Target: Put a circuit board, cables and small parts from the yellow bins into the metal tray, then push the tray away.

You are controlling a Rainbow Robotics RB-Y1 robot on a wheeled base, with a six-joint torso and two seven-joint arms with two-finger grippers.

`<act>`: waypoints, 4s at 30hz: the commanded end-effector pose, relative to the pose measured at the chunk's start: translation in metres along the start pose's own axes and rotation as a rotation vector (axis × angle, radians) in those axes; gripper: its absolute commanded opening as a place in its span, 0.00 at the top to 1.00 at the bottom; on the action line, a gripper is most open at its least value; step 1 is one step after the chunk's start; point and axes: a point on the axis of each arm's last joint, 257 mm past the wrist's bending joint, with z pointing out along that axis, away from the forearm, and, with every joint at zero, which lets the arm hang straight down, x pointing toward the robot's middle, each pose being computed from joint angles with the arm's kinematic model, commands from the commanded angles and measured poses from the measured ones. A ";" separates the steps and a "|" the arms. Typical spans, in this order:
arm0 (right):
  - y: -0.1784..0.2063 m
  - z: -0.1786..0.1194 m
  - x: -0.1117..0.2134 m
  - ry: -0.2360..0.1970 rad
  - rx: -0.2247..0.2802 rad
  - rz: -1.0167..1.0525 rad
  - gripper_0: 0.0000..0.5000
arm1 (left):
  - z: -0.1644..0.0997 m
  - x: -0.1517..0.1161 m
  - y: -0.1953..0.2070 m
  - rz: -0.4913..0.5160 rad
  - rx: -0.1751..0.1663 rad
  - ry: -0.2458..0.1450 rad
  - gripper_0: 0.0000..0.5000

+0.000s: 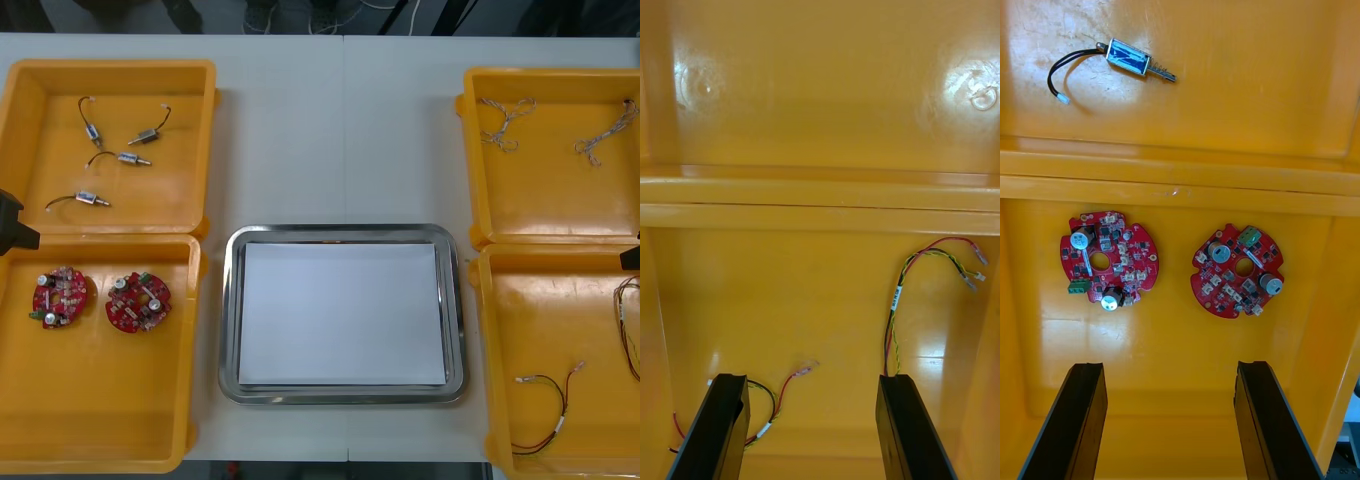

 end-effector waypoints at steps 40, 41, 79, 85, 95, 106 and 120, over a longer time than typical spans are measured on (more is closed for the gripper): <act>0.015 0.037 0.057 0.058 -0.068 0.079 0.02 | 0.019 0.042 0.047 0.104 -0.096 0.072 0.00; 0.016 0.040 0.061 0.062 -0.071 0.089 0.01 | 0.022 0.042 0.048 0.104 -0.093 0.063 0.00; 0.027 0.102 0.118 0.066 0.007 0.263 0.02 | 0.065 0.059 0.057 0.656 0.024 -0.064 0.00; 0.024 0.107 0.126 0.065 0.023 0.290 0.02 | 0.082 0.058 0.062 0.738 0.034 -0.081 0.00; 0.019 0.109 0.135 0.075 0.041 0.342 0.02 | 0.098 0.066 0.063 0.903 0.040 -0.072 0.00; 0.022 0.127 0.132 0.067 0.005 0.411 0.02 | 0.113 0.076 0.049 1.007 0.066 -0.065 0.00; 0.023 0.145 0.136 0.067 -0.003 0.457 0.02 | 0.134 0.065 0.045 1.091 0.064 -0.082 0.00</act>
